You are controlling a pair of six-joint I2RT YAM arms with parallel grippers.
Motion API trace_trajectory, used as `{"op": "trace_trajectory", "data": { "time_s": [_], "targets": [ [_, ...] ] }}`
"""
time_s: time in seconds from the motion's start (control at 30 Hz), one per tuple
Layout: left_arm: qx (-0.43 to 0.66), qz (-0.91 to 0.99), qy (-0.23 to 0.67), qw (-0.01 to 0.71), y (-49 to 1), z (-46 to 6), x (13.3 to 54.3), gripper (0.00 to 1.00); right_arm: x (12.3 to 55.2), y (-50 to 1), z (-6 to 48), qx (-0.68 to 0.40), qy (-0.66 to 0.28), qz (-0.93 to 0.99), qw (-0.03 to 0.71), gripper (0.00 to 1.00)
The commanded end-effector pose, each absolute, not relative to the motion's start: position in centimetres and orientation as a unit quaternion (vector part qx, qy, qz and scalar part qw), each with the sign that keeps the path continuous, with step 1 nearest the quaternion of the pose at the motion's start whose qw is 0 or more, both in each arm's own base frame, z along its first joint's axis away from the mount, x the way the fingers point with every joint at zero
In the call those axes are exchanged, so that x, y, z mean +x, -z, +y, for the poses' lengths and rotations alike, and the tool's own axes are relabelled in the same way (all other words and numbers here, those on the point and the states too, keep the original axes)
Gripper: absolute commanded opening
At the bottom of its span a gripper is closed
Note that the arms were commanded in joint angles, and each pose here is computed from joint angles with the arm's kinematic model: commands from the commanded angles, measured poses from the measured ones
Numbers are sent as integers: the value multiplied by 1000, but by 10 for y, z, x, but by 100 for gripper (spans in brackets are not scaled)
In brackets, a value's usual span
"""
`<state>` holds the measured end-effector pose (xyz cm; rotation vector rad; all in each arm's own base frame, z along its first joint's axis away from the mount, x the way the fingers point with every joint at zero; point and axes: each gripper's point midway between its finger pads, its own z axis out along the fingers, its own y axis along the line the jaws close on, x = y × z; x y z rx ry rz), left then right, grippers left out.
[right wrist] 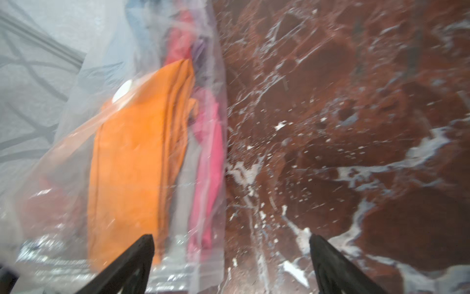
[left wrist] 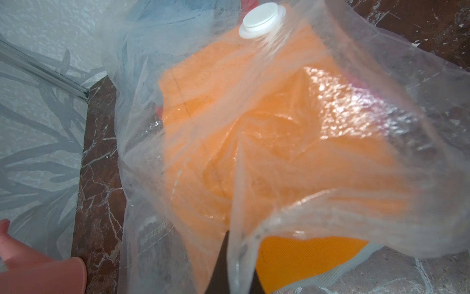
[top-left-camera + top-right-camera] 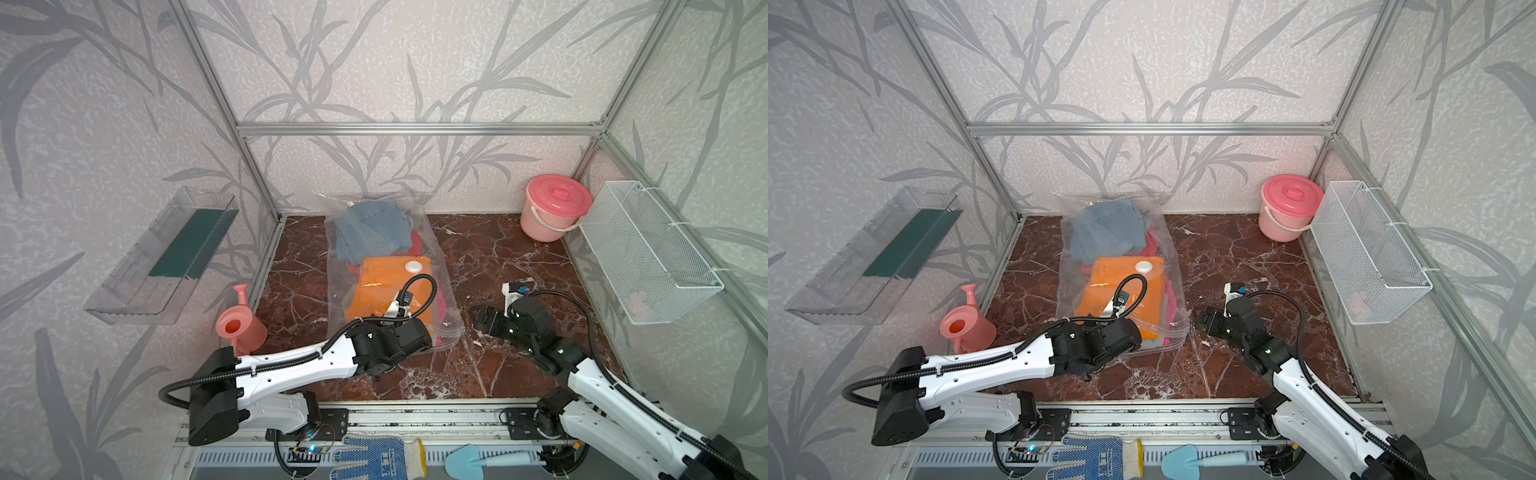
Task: Take the trousers out of the vacuum bag
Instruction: Open the vacuum bag at the center of the board.
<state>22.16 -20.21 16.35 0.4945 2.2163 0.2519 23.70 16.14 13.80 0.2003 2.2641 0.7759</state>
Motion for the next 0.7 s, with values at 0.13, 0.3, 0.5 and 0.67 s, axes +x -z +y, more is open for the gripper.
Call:
{"op": "trace_trajectory", "data": {
  "time_s": [0.13,0.3,0.5,0.67],
  "targets": [
    [205,864,-41,458,-203,-225,229,0,197,-150,207,54,-352,858,369,84],
    [213,853,-25,476,-219,-237,233,0,172,-159,238,18,-390,838,381,77],
    [222,849,-30,479,-227,-244,237,0,155,-166,260,2,-413,820,396,76],
    [221,849,-24,479,-226,-244,237,0,157,-152,277,20,-417,823,385,76]
  ]
}}
